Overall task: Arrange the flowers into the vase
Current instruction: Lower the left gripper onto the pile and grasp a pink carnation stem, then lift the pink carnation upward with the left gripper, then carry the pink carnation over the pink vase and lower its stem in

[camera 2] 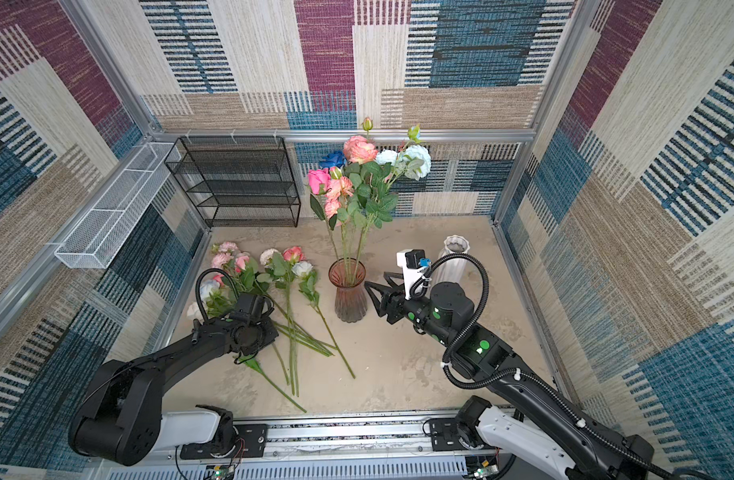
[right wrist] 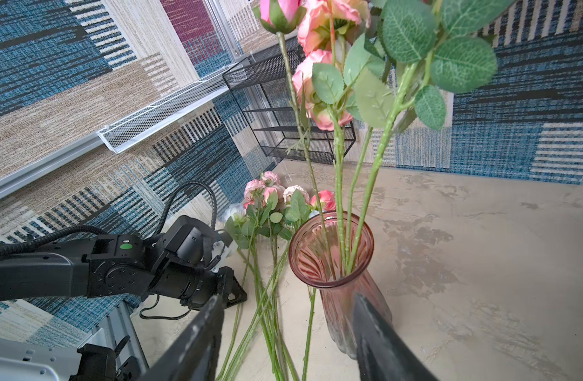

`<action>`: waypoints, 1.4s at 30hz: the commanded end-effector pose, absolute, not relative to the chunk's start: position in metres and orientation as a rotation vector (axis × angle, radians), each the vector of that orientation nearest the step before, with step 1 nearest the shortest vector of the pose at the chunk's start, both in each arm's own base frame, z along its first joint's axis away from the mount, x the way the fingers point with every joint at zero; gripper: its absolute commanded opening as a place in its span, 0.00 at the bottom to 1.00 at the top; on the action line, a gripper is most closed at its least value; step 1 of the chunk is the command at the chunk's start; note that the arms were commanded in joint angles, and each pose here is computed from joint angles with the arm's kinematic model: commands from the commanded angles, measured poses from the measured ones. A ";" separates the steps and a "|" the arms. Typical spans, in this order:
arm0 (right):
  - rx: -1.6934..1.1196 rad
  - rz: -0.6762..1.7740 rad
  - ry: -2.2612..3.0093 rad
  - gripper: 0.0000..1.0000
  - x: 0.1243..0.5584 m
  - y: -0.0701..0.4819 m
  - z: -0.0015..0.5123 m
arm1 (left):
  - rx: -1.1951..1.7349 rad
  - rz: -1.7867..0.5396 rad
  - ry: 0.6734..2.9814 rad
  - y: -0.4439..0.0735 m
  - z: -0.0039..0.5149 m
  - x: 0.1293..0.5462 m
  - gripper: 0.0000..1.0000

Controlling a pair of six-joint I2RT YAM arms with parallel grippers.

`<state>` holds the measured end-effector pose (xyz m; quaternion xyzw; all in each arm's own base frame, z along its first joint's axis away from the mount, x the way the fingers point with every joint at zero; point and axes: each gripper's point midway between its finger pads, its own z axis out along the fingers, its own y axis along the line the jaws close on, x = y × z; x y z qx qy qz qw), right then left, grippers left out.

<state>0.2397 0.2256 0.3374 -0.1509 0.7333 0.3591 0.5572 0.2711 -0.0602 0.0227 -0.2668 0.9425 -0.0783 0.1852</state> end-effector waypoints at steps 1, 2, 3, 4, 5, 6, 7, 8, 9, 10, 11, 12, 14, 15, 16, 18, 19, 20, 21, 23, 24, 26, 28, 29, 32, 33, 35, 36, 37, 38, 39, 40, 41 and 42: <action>-0.331 0.844 1.721 0.64 0.241 0.222 0.341 | -0.762 -0.213 2.626 -0.059 0.024 0.279 0.09; -0.335 0.844 1.720 0.64 0.240 0.223 0.341 | -0.757 -0.211 2.622 -0.059 0.025 0.281 0.06; -0.334 0.844 1.720 0.64 0.240 0.222 0.342 | -0.752 -0.210 2.616 -0.058 0.029 0.282 0.02; -0.332 0.842 1.719 0.64 0.241 0.222 0.342 | -0.748 -0.216 2.605 -0.058 0.034 0.283 0.00; -0.332 0.842 1.718 0.64 0.240 0.222 0.342 | -0.739 -0.225 2.590 -0.059 0.040 0.284 0.00; -0.332 0.841 1.716 0.64 0.241 0.222 0.343 | -0.735 -0.230 2.565 -0.057 0.048 0.286 0.00; -0.332 0.841 1.715 0.64 0.241 0.222 0.344 | -0.727 -0.236 2.542 -0.057 0.057 0.287 0.00; -0.334 0.841 1.713 0.64 0.241 0.222 0.344 | -0.720 -0.241 2.512 -0.055 0.067 0.288 0.00; -0.333 0.839 1.712 0.64 0.241 0.222 0.345 | -0.708 -0.250 2.480 -0.054 0.080 0.289 0.00; -0.334 0.839 1.711 0.64 0.241 0.223 0.346 | -0.696 -0.261 2.449 -0.054 0.092 0.290 0.00; -0.335 0.839 1.709 0.64 0.241 0.222 0.346 | -0.680 -0.281 2.406 -0.054 0.108 0.292 0.00; -0.333 0.839 1.707 0.64 0.241 0.222 0.347 | -0.660 -0.299 2.362 -0.054 0.125 0.293 0.00; -0.332 0.841 1.702 0.64 0.241 0.222 0.349 | -0.610 -0.347 2.271 -0.056 0.162 0.296 0.00; -0.333 0.848 1.697 0.64 0.240 0.222 0.351 | -0.576 -0.378 2.218 -0.058 0.184 0.297 0.00; -0.335 0.852 1.694 0.64 0.240 0.223 0.353 | -0.541 -0.407 2.176 -0.061 0.203 0.297 0.00; -0.343 0.862 1.683 0.64 0.239 0.224 0.357 | -0.454 -0.471 2.083 -0.069 0.247 0.296 0.00; -0.346 0.867 1.681 0.64 0.238 0.225 0.358 | -0.415 -0.498 2.046 -0.073 0.264 0.295 0.00; -0.352 0.871 1.678 0.65 0.238 0.226 0.360 | -0.371 -0.528 2.001 -0.078 0.284 0.293 0.00; -0.356 0.875 1.677 0.65 0.238 0.227 0.361 | -0.330 -0.563 1.954 -0.083 0.303 0.291 0.00; -0.364 0.879 1.676 0.65 0.238 0.229 0.362 | -0.247 -0.651 1.852 -0.095 0.339 0.286 0.00; -0.365 0.879 1.677 0.65 0.239 0.229 0.362 | -0.214 -0.692 1.797 -0.101 0.356 0.284 0.00; -0.367 0.884 1.676 0.65 0.239 0.231 0.363 | -0.142 -0.751 1.695 -0.113 0.386 0.279 0.00; -0.367 0.889 1.673 0.65 0.239 0.232 0.366 | -0.069 -0.773 1.613 -0.126 0.411 0.276 0.00; -0.366 0.891 1.673 0.65 0.239 0.232 0.366 | -0.034 -0.776 1.577 -0.132 0.422 0.275 0.00; -0.361 0.897 1.670 0.65 0.239 0.231 0.369 | 0.058 -0.807 1.481 -0.156 0.451 0.274 0.00; -0.359 0.898 1.671 0.65 0.239 0.231 0.368 | 0.083 -0.821 1.453 -0.164 0.459 0.273 0.00; -0.353 0.898 1.672 0.65 0.238 0.230 0.369 | 0.114 -0.828 1.379 -0.176 0.476 0.274 0.00; -0.349 0.897 1.672 0.65 0.238 0.229 0.369 | 0.133 -0.823 1.341 -0.182 0.482 0.274 0.00; -0.343 0.898 1.670 0.65 0.237 0.228 0.370 | 0.144 -0.814 1.310 -0.187 0.485 0.275 0.00; -0.341 0.897 1.670 0.65 0.237 0.227 0.369 | 0.153 -0.804 1.268 -0.192 0.490 0.275 0.00; -0.336 0.898 1.670 0.65 0.237 0.226 0.369 | 0.157 -0.799 1.236 -0.196 0.493 0.275 0.00; -0.332 0.895 1.672 0.65 0.237 0.225 0.369 | 0.163 -0.794 1.198 -0.201 0.497 0.275 0.00; -0.330 0.896 1.671 0.65 0.236 0.225 0.369 | 0.165 -0.789 1.163 -0.206 0.498 0.275 0.00; -0.329 0.898 1.674 0.65 0.236 0.225 0.368 | 0.162 -0.779 1.134 -0.209 0.500 0.275 0.00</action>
